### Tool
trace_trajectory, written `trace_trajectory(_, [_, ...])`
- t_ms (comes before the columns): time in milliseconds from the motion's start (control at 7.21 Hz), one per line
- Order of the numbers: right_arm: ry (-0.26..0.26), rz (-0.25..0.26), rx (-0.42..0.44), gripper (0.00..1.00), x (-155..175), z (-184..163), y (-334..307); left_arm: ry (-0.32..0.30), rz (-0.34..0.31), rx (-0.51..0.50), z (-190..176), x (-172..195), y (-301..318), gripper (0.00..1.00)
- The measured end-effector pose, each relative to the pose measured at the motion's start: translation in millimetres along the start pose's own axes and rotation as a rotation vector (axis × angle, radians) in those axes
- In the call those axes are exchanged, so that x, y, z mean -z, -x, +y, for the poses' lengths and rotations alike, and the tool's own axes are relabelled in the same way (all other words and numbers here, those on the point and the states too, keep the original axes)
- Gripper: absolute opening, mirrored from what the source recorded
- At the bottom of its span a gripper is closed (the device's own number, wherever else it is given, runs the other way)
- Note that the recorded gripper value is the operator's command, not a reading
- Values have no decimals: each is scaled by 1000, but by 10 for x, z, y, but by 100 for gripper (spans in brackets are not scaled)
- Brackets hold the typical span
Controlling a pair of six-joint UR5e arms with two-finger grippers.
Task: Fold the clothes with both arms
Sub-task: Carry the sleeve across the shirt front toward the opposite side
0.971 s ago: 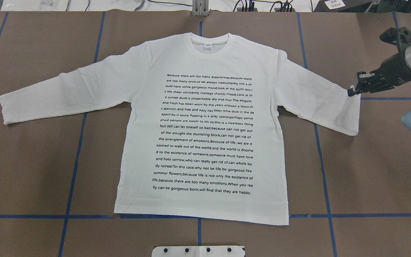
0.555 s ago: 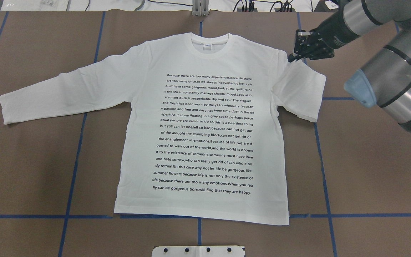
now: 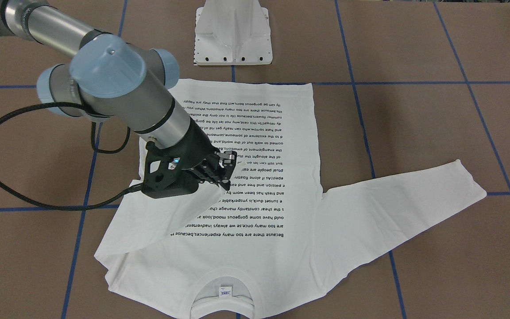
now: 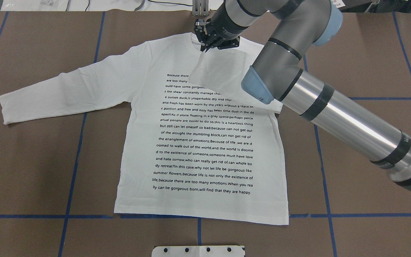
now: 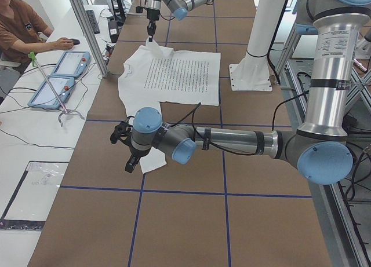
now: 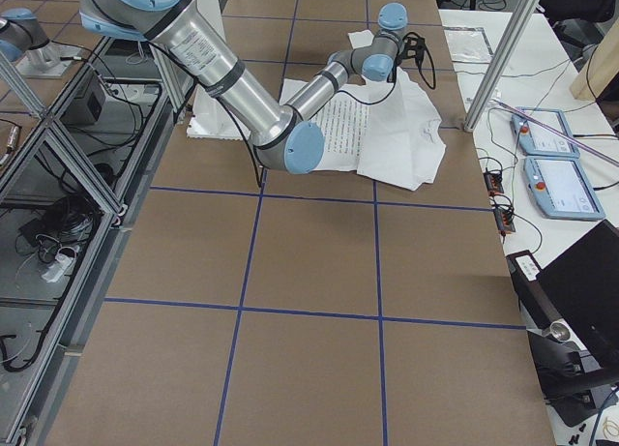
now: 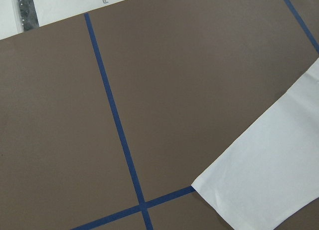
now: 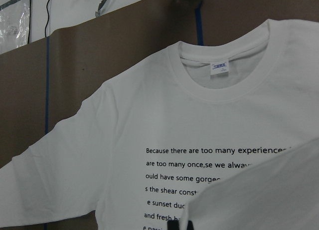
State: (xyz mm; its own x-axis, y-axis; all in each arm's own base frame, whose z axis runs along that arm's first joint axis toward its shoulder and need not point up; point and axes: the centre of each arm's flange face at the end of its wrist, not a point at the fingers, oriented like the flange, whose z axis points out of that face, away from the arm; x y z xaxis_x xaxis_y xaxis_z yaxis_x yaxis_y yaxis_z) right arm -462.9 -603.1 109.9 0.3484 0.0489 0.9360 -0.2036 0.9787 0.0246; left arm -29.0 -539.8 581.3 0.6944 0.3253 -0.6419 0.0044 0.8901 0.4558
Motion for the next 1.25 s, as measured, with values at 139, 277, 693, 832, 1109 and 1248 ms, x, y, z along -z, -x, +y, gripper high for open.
trace_trajectory(139, [5,4,13,0,-169,157,220,-1,0,0,-1,3,-3,100])
trace_trajectory(277, [7,11,25,0,-308,284,372,-1,0,0,0,7,-6,100])
trace_trajectory(693, [3,35,50,0,-617,570,549,-3,0,-2,-6,14,-13,100])
trace_trajectory(832, [9,27,55,0,-647,668,646,-3,0,-3,-6,14,-14,100])
trace_trajectory(1109, [33,15,68,0,-732,885,760,-3,-1,-1,-13,12,-12,100])
trace_trajectory(1248, [43,15,74,0,-796,1001,785,-3,-1,0,-17,12,-12,100])
